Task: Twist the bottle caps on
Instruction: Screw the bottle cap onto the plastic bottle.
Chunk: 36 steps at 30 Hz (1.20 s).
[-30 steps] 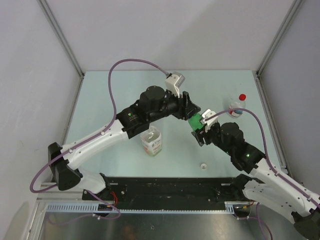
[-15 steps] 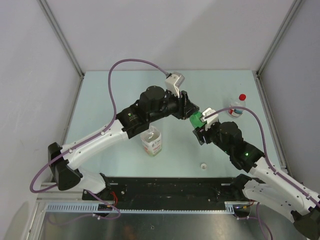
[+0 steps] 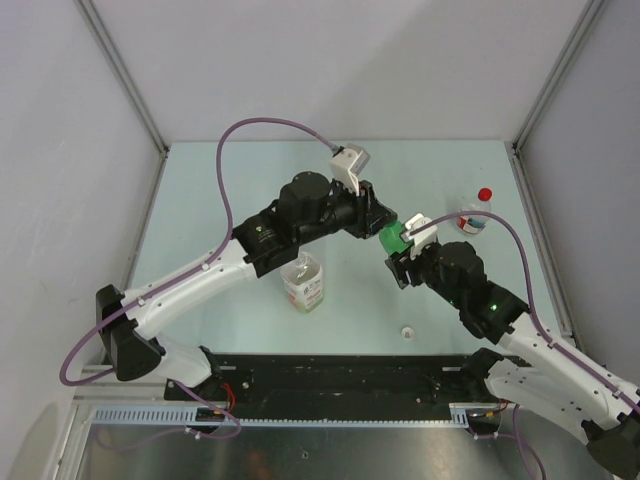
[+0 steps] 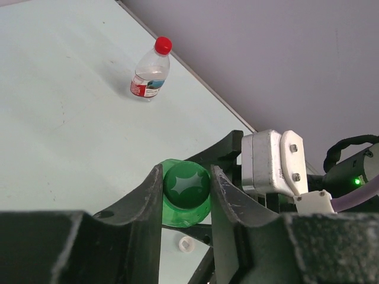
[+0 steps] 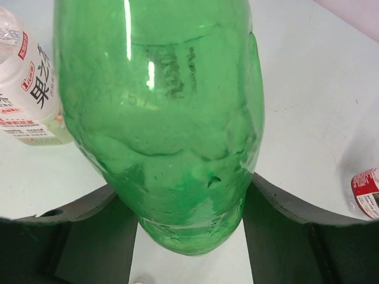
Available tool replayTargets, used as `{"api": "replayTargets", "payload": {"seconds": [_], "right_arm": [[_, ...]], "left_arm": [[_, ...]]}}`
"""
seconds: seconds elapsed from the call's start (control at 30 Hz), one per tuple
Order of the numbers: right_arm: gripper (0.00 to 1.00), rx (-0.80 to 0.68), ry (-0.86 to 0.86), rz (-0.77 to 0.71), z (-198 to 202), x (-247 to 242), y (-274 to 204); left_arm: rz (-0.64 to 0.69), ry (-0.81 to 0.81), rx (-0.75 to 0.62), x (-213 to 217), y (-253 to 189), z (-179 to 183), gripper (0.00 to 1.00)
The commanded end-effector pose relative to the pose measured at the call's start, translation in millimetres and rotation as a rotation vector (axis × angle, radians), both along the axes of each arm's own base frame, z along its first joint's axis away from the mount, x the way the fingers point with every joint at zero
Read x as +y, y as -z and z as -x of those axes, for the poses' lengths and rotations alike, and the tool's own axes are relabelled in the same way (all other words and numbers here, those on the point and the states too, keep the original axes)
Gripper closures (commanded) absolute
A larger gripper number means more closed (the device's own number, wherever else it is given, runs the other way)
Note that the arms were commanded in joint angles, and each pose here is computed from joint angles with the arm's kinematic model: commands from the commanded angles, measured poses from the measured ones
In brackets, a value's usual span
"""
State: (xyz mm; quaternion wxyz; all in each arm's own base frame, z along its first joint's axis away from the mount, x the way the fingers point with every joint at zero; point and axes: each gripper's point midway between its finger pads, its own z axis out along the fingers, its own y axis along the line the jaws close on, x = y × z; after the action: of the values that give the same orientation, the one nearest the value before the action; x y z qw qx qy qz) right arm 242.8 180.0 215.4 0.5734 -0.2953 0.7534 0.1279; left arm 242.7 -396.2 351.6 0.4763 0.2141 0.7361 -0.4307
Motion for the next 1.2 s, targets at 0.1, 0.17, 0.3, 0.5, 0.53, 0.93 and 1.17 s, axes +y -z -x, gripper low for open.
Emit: {"api": "replayTargets", "payload": {"seconds": [0.1,0.17,0.3,0.5,0.53,0.93,1.17], "right_arm": [[1.0,-0.058,-0.069,-0.066,4.0,12.9,-35.0],[1.0,-0.07,-0.142,-0.086,13.3,20.6,-41.7],[1.0,-0.136,-0.459,-0.154,55.8,50.4,-66.1],[1.0,-0.26,-0.917,-0.212,131.8,70.1,-93.5],[1.0,-0.275,-0.966,-0.22,140.7,70.6,-96.6],[1.0,-0.367,-1.237,-0.214,182.0,69.9,-98.2],[1.0,-0.343,-0.967,-0.213,134.7,72.5,-104.5]], "left_arm": [[0.003,0.121,-0.083,-3.6,-14.0,18.8,0.9],[-0.013,0.242,-0.13,-2.6,-11.2,39.2,0.94],[-0.03,0.554,-0.267,6.7,-1.4,92.8,0.99],[-0.019,0.962,-0.64,42.4,33.0,160.6,0.97],[-0.007,1.002,-0.686,48.5,37.4,168.9,0.97],[0.005,1.005,-0.777,56.8,29.2,172.7,0.09],[-0.014,0.744,-0.735,57.8,8.3,142.8,0.01]]}}
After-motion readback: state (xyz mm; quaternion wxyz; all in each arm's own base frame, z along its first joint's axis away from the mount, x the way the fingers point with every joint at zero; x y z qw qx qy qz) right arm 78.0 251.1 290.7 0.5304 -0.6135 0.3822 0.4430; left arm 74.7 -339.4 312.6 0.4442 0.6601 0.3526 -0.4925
